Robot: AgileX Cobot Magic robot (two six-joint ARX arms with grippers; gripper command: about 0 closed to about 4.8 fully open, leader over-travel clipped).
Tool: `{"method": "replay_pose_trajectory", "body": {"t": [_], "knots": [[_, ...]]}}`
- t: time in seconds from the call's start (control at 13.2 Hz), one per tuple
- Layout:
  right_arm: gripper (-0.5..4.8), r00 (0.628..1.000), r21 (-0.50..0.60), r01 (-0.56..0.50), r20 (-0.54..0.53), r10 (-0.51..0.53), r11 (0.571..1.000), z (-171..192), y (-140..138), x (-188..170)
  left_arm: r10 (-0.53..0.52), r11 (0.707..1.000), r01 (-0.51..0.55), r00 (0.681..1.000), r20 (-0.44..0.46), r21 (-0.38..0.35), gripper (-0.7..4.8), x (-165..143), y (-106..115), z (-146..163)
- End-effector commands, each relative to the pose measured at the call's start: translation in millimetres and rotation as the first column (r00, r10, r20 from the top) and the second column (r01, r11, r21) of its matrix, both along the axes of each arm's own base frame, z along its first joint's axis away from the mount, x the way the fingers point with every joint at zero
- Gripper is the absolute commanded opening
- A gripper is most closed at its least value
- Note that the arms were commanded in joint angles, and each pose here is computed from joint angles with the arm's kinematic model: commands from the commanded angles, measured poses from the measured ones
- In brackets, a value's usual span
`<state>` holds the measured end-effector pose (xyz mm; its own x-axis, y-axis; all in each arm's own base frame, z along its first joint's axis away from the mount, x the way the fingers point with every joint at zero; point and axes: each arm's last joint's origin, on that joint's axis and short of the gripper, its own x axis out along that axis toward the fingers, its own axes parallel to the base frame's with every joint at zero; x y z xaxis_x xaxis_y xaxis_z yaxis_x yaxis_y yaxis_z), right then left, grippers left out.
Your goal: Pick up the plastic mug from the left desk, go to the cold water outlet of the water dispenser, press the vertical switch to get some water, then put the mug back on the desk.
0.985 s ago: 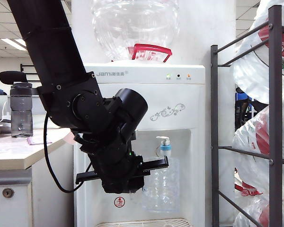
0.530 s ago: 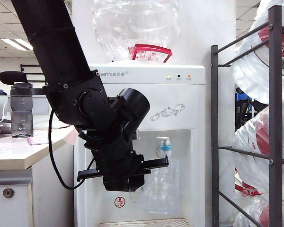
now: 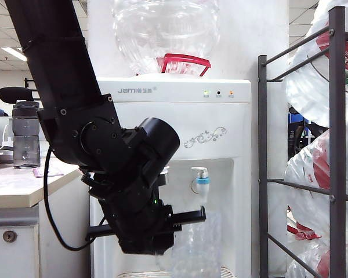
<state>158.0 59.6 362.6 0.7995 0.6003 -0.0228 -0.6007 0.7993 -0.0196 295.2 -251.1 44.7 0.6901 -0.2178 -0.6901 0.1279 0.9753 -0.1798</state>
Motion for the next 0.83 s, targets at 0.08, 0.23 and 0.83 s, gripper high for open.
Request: {"method": "replay_pose_trajectory", "body": {"t": [0.08,0.23,0.83], "knots": [[-0.05,0.999,0.008,-0.004,0.033,0.003,1.0,5.2,-0.2,-1.5,0.012,0.999,-0.01,0.999,0.049,-0.037,-0.06,5.2,-4.2,9.2],[-0.05,0.999,0.013,-0.004,0.05,0.003,1.0,7.0,-0.2,-1.6,0.018,0.999,-0.016,0.999,0.05,-0.03,-0.06,7.0,-4.3,10.2],[-0.05,0.999,0.013,-0.004,0.05,0.003,1.0,6.9,-0.2,-1.6,0.023,1.0,-0.022,0.996,0.081,-0.023,-0.06,21.4,-14.2,12.7]]}}
